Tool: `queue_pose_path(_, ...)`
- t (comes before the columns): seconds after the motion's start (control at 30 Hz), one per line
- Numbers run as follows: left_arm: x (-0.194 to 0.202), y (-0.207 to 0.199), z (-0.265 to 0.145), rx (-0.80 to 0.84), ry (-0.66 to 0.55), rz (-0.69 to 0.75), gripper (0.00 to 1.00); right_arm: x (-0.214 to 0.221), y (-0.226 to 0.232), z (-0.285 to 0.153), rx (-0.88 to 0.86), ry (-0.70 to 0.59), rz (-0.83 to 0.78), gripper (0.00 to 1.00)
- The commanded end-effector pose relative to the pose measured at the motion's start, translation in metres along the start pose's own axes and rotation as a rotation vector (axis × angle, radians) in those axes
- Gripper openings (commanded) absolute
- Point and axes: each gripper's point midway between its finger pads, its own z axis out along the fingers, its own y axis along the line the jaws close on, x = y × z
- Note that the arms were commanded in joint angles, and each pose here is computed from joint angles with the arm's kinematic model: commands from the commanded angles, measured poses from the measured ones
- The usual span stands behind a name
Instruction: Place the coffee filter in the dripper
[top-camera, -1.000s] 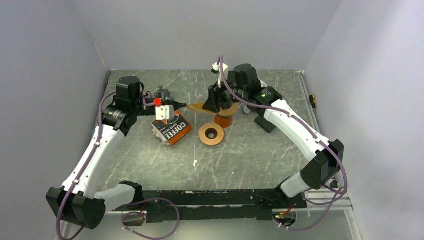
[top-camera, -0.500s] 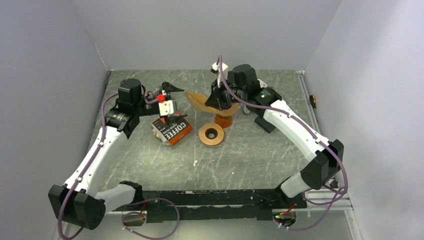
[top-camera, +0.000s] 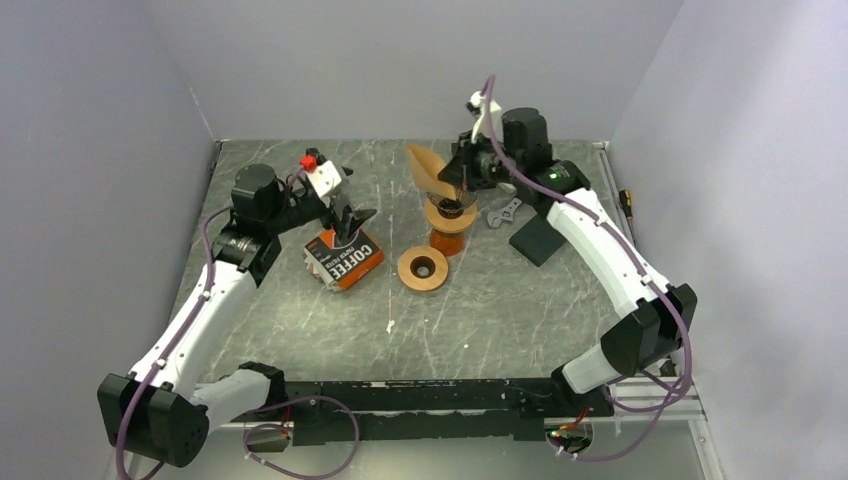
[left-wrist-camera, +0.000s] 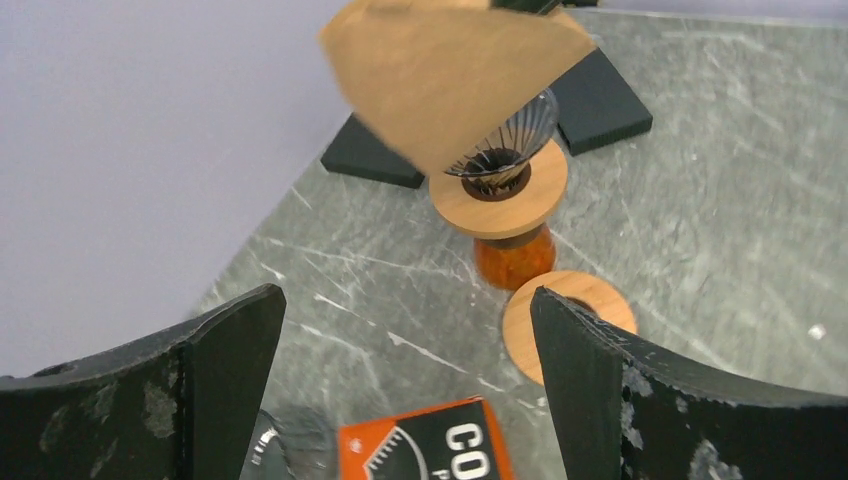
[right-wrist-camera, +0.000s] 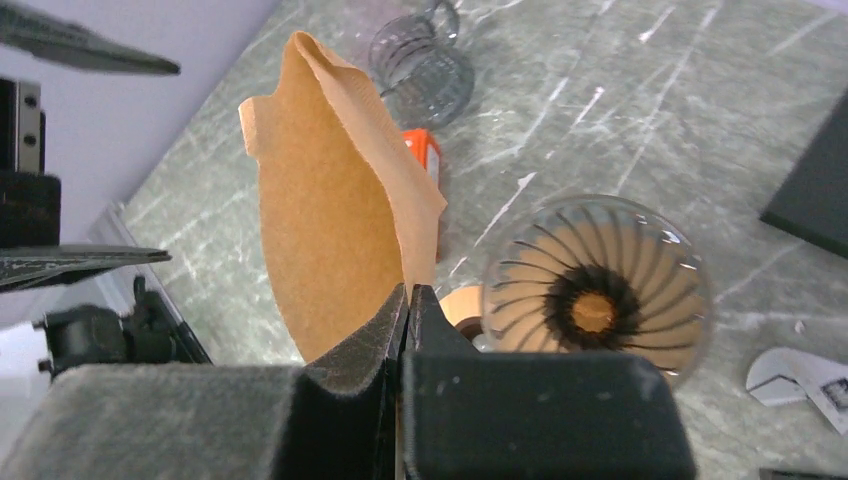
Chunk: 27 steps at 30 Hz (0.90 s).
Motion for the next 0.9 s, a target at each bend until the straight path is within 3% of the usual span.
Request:
queue_pose_path(0.0, -0.004, 0.023, 0.004, -0.167, 0.01, -0.313, 1.0, -0.032, -0.006, -0.031, -0.026, -0.115, 0.106, 0.0)
queue_pose_path(0.13, 0.018, 0.024, 0.012, -0.201, 0.145, -0.59, 1.0, -0.036, -0.017, -0.042, -0.017, -0.139, 0.149, 0.0)
queue_pose_path(0.23, 0.028, 0.018, 0.028, -0.129, 0.237, -0.727, 0.99, -0.035, -0.021, -0.045, 0.005, -0.138, 0.153, 0.0)
queue_pose_path(0.47, 0.037, 0.016, 0.065, -0.107, 0.289, -1.177, 0.97, -0.031, -0.036, -0.053, 0.108, -0.144, 0.144, 0.0)
queue_pose_path(0.6, 0.021, 0.017, 0.082, -0.11, 0.231, -1.233, 0.99, -0.027, -0.046, -0.055, 0.17, -0.137, 0.139, 0.0)
queue_pose_path(0.87, -0.011, 0.017, 0.103, -0.187, 0.246, -1.14, 0.99, -0.018, -0.064, -0.054, 0.254, -0.106, 0.126, 0.0)
